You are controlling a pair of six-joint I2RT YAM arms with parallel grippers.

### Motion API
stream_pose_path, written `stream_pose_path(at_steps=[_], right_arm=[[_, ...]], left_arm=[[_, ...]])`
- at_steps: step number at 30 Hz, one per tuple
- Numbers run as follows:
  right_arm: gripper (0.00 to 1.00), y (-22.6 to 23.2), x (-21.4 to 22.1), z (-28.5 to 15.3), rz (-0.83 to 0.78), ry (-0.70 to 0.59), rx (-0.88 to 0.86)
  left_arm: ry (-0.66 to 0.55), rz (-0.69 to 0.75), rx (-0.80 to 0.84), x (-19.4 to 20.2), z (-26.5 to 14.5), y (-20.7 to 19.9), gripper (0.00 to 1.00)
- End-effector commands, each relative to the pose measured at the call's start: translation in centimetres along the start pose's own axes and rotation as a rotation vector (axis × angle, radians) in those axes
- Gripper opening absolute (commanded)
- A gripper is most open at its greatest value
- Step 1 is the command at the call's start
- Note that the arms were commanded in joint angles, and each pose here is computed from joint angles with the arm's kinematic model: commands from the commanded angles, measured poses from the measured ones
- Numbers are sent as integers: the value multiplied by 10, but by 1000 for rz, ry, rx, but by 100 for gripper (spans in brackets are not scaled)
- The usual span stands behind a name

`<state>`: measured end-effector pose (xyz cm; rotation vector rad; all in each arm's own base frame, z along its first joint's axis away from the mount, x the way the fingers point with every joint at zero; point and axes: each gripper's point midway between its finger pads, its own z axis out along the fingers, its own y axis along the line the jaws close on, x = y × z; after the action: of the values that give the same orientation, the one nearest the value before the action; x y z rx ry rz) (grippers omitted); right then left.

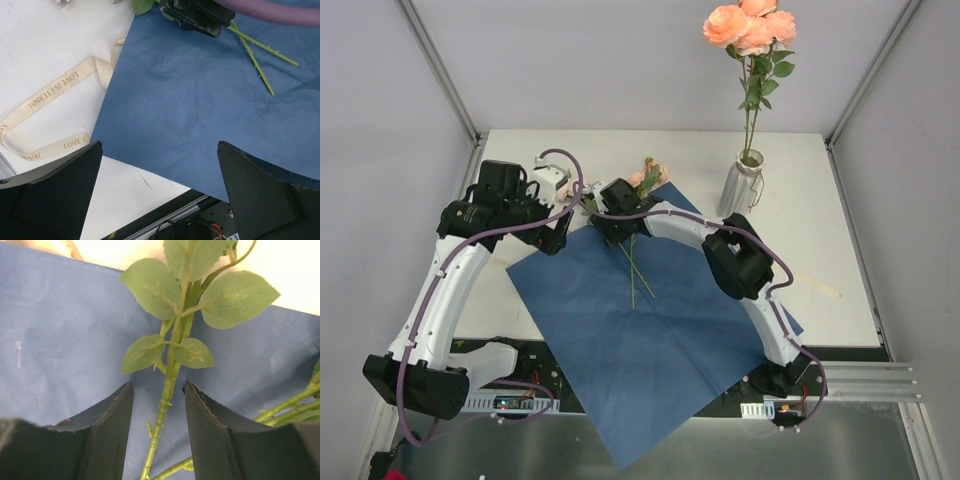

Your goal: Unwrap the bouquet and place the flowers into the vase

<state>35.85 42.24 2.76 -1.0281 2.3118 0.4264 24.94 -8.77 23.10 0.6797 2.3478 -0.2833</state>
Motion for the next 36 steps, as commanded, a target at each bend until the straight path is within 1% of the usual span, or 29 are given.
stream_pose_path(at_steps=[1,3,4,5,6,8,9,10,11,12,13,15,16,18,19,20,21,23,24,26,27,29,30,31,33,34,36], right_arm=[[44,-9,-9,3,20,-7,23],[39,-8,-9,4,27,-4,27],[34,-7,-6,4,26,0,29],[32,-8,-6,4,27,2,35],[25,-7,-6,3,24,2,40],[16,-12,-10,-6,6,-18,87],[7,-12,-21,-10,-2,-67,97],[3,-11,-32,-25,-13,-109,113],[1,-11,-43,-35,-12,-140,118],[1,-12,-54,-45,-11,-169,124],[1,-13,-73,-66,-11,-222,129],[1,-12,-101,-94,-10,-304,133],[1,-12,-119,-120,-5,-363,131],[1,-12,-146,-153,10,-462,130],[1,-11,-161,-184,18,-533,122],[1,-11,-170,-199,23,-575,119],[1,-9,-183,-229,25,-650,112],[1,-10,-193,-258,24,-717,120],[1,-11,-199,-282,24,-780,125],[1,-15,-203,-307,13,-842,144],[1,-17,-211,-340,18,-933,152],[1,-19,-203,-352,-4,-977,157],[1,-20,-211,-394,-12,-1108,168],[1,-21,-199,-387,-35,-1109,175],[1,-20,-199,-437,-92,-1253,213],[1,-22,-193,-436,-111,-1255,229],[1,-28,-189,-472,-144,-1329,288]], left_arm=[[-33,-4,10,-3,-9,-6,99],[-28,-11,15,0,-9,-7,99],[-23,-17,15,4,-8,-8,99],[-23,-17,8,5,-8,-7,99],[-16,-20,5,7,-8,-7,99],[-7,-24,-9,14,-7,-5,99],[1,-25,-14,17,-6,-4,99],[6,-24,-21,20,-5,-4,99],[14,-23,-28,23,-5,-2,99],[20,-24,-35,25,-4,-1,99],[27,-28,-32,28,-2,-2,99],[32,-28,-28,30,-1,-3,99],[32,-31,-29,31,-1,-2,99],[34,-30,-35,31,-1,-2,99],[27,-26,-36,30,-3,-2,99],[23,-25,-38,30,-4,-2,99],[16,-21,-43,29,-6,-1,99],[9,-18,-46,28,-7,-1,99],[7,-16,-48,28,-8,-1,99],[-1,-17,-47,29,-10,-2,99],[-4,-17,-48,29,-11,-2,99],[-5,-18,-44,29,-11,-4,99],[-4,-20,-43,30,-10,-4,99],[-5,-17,-44,30,-11,-4,99],[-5,-20,-45,30,-11,-4,99],[-5,-17,-45,30,-11,-4,99],[-7,-13,-47,30,-11,-3,99]])
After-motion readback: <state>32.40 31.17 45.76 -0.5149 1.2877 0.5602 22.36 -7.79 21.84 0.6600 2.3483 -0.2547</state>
